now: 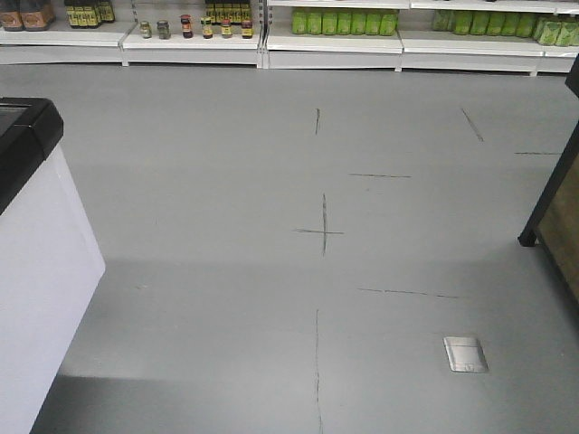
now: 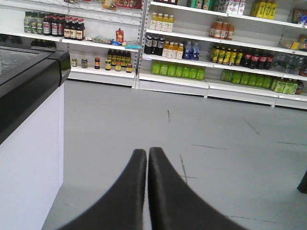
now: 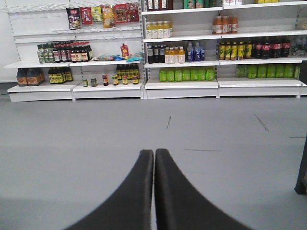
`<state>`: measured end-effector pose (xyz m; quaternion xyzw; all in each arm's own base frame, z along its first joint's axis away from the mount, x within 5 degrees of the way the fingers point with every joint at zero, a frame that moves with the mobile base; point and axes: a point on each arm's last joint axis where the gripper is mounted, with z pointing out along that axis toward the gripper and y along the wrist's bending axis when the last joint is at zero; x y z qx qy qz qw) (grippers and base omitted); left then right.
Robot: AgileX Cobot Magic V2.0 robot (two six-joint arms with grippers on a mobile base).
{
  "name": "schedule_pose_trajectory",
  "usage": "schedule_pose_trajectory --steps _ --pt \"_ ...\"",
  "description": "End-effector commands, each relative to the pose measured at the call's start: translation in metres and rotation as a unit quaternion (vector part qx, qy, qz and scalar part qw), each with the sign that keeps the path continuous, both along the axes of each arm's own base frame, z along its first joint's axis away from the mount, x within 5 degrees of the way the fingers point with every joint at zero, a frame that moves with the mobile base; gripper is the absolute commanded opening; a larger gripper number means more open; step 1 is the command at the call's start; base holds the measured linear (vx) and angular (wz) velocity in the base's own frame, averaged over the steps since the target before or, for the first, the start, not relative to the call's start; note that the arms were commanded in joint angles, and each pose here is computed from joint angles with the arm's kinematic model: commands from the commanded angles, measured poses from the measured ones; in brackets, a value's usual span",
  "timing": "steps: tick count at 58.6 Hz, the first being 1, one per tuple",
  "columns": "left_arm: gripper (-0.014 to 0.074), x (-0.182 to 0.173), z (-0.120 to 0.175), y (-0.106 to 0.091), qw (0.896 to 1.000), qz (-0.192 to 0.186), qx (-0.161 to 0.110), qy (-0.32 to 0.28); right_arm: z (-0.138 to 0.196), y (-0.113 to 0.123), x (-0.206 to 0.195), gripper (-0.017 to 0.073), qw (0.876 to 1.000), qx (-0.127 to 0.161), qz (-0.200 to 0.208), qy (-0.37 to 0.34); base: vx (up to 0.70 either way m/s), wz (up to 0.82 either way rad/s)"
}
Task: Pick three apples into basket with both arms
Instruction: 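Drive the base forward across the grey floor toward the fruit tables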
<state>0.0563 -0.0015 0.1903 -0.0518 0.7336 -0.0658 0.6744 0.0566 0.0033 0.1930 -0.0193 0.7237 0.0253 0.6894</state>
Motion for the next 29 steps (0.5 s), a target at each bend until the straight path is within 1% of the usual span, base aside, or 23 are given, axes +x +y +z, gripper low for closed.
schedule_pose_trajectory --steps 1,29 --pt "-0.0006 -0.0011 0.0163 0.0001 0.998 0.001 -0.006 -0.055 0.0032 0.0001 -0.0003 -0.0009 0.999 -0.005 0.0 -0.036 0.22 -0.01" --pt "-0.0006 -0.0011 0.0163 0.0001 0.998 0.001 -0.006 -0.055 0.0032 0.0001 -0.0003 -0.0009 0.999 -0.005 0.0 -0.036 0.23 -0.07"
